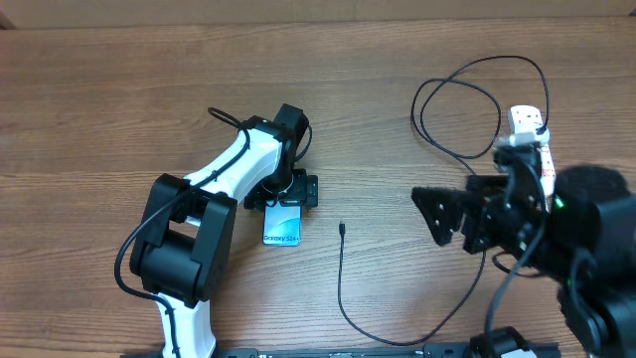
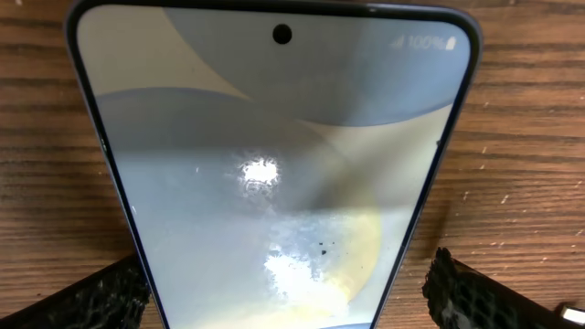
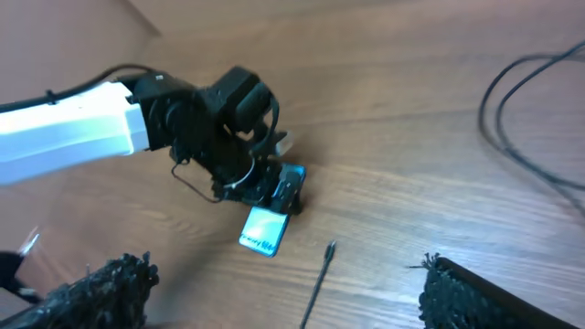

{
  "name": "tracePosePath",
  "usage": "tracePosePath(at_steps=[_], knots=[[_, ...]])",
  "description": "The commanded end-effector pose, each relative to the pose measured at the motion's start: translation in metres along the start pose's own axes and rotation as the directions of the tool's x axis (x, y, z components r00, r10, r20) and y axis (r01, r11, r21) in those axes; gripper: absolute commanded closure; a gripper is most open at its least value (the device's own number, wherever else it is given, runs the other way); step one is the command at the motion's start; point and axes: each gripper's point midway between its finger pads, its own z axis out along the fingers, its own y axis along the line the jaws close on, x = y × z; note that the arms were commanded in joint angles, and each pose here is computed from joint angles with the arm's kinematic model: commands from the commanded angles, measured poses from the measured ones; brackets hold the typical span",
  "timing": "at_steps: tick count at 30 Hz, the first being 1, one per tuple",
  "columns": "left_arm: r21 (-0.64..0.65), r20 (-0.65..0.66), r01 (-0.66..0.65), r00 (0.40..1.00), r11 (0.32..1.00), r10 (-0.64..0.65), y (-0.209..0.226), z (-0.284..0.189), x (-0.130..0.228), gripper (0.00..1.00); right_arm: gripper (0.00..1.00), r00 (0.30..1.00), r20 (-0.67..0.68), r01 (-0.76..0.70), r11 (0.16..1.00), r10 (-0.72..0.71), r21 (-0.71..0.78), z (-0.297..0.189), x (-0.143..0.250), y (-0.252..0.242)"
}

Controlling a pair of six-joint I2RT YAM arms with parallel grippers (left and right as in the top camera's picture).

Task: Plug charger to phone and switch on socket
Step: 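Move the right gripper toward the black cable's USB-C end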

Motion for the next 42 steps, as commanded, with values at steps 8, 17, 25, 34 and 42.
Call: tracePosePath(at_steps=[8,17,25,34,42], knots=[[0.032,-0.08,-0.037,0.996,0.999,0.039,-0.001,0.041,0.014,0.0,0.0,0.884,-0.371,-0.27,0.959,0.284,0.089,0.085,0.059,-0.031],[0.022,-0.074,-0.03,0.997,0.999,0.032,0.001,0.041,0.012,0.19,0.0,0.688,-0.587,-0.434,0.89,0.428,0.14,0.167,0.123,-0.056],[0.003,-0.066,-0.024,0.998,1.0,0.024,0.004,0.041,0.011,0.2,0.0,0.659,-0.629,-0.497,0.866,0.413,0.048,0.205,0.153,-0.061],[-0.026,-0.037,0.026,0.999,0.999,-0.027,0.008,0.042,0.005,0.12,0.0,0.705,-0.604,-0.5,0.865,0.372,-0.051,0.217,0.167,-0.06],[-0.042,-0.026,0.04,0.999,0.998,-0.041,0.01,0.042,0.003,0.11,0.0,0.707,-0.601,-0.53,0.842,0.373,-0.1,0.232,0.186,-0.032]])
